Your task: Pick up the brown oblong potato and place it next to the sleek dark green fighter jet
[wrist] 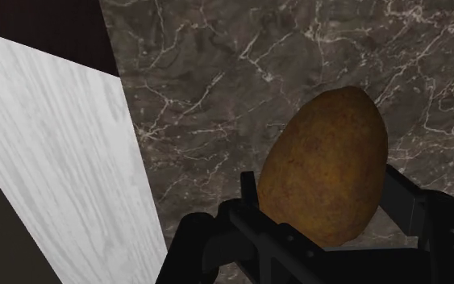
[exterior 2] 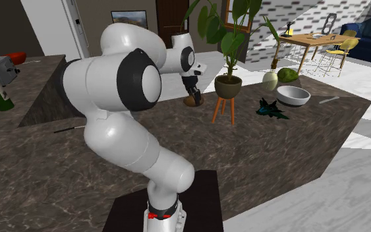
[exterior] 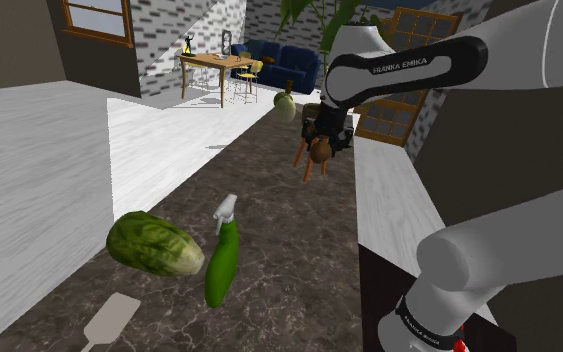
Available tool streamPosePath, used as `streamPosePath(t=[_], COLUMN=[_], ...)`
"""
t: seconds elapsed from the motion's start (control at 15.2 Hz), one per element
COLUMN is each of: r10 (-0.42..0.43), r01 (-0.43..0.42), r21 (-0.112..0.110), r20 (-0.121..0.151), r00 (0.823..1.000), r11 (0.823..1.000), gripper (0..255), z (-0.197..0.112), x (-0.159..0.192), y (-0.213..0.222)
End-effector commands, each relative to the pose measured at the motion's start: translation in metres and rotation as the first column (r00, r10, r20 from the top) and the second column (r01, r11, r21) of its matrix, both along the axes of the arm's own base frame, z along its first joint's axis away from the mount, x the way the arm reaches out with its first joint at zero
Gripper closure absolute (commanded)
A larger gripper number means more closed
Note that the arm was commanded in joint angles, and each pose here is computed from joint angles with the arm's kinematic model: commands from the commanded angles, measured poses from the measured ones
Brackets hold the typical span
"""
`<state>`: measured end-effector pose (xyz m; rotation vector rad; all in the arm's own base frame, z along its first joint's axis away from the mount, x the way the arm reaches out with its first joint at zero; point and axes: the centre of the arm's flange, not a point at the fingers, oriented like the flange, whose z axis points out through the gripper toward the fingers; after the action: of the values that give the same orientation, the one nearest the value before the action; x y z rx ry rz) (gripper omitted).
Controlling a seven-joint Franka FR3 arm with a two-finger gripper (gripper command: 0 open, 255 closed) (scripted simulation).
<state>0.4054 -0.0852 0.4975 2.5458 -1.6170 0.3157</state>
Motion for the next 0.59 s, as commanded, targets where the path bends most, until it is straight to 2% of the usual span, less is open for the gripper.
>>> streamPosePath(t=[0.0, 0.53], r10=[0.0, 0.0], r01=[0.0, 0.0], r21=[0.0, 0.0], r20=[0.0, 0.0], r00=[1.0, 1.0], r11=[1.0, 1.0], gripper=[255, 255], z=[-0.002, -0.002], x=[0.016, 0.077], y=[-0.021, -0.108])
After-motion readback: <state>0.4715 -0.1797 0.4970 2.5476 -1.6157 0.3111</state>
